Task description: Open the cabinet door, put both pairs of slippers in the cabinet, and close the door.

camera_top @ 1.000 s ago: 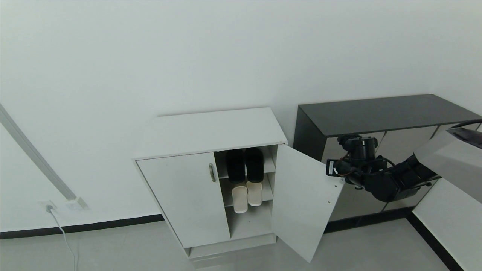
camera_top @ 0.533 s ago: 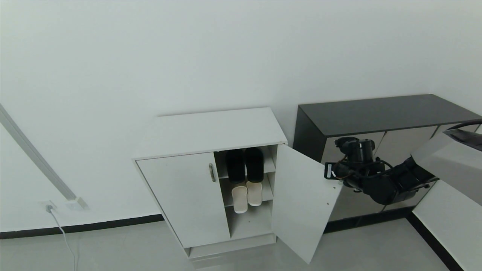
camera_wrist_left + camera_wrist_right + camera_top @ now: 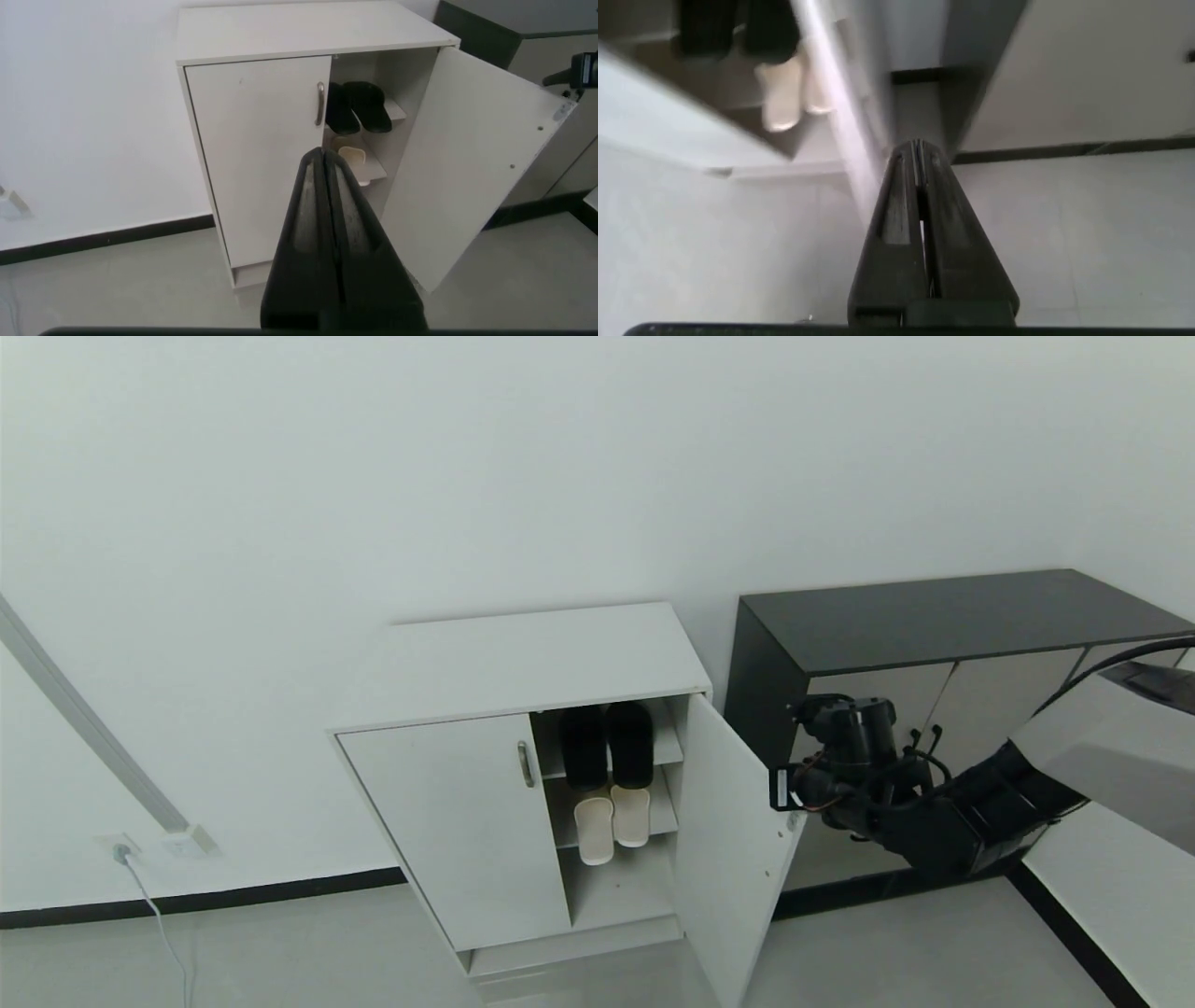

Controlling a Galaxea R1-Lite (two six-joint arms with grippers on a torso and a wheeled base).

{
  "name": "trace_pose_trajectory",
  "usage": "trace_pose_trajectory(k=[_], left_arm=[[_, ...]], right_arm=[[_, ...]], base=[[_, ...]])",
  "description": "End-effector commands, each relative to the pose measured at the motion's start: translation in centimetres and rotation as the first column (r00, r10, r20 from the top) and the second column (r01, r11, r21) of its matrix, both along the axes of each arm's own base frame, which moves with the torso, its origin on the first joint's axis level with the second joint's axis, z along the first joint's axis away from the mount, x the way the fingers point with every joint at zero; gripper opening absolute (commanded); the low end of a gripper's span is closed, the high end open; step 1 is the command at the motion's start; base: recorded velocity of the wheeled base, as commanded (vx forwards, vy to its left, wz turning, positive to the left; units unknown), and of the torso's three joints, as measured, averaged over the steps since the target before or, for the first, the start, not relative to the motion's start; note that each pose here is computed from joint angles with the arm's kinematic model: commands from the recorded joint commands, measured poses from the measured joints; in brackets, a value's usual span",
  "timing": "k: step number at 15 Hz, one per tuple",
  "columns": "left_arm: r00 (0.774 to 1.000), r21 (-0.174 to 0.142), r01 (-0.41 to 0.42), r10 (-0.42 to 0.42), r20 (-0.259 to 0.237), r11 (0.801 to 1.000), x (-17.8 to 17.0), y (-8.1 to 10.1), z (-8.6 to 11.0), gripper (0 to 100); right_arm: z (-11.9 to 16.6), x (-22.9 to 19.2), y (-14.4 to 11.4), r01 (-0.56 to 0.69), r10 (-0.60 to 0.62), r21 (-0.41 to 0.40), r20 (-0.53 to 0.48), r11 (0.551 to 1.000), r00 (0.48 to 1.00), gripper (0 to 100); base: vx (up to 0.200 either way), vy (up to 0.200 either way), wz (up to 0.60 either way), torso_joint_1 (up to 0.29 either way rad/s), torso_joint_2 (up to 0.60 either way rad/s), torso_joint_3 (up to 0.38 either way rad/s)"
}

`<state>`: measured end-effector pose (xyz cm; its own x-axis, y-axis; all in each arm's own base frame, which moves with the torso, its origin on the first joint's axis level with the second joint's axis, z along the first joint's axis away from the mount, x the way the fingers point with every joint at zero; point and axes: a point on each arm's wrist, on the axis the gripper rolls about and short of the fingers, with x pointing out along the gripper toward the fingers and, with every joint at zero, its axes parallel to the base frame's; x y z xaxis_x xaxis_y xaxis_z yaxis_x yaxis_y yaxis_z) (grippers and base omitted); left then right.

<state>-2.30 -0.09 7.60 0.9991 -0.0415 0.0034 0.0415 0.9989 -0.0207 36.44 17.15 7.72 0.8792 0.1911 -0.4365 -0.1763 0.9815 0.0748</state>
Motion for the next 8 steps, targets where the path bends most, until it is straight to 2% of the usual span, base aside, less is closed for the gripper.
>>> trace_pose_trajectory(k=[1, 4, 7, 8], left_arm=[[1.0, -0.001, 0.0, 0.0, -0.002, 1.0, 0.0, 0.0, 0.0, 0], [1.0, -0.001, 0.001, -0.001, 0.0, 1.0, 0.0, 0.0, 0.0, 0], [1.0, -0.001, 0.001, -0.001, 0.0, 1.0, 0.0, 0.0, 0.0, 0], [1.0, -0.001, 0.001, -0.001, -0.002, 1.0, 0.0, 0.0, 0.0, 0]], right_arm=[[1.2, -2.4, 1.9, -0.071, 0.071, 0.007, 0.012, 0.997, 0.997, 0], [1.2, -3.3, 2.8, -0.099, 0.099, 0.005, 0.005, 0.995, 0.995, 0], [0.3, -3.1, 2.8, -0.096, 0.096, -0.005, -0.016, 0.995, 0.995, 0], [-0.9, -2.9, 3.1, -0.101, 0.1, -0.021, -0.041, 0.995, 0.994, 0]], base=[[0.0, 0.0, 0.0, 0.0, 0.0, 0.0], [0.0, 0.0, 0.0, 0.0, 0.0, 0.0], [0.0, 0.0, 0.0, 0.0, 0.0, 0.0], [0.0, 0.0, 0.0, 0.0, 0.0, 0.0]])
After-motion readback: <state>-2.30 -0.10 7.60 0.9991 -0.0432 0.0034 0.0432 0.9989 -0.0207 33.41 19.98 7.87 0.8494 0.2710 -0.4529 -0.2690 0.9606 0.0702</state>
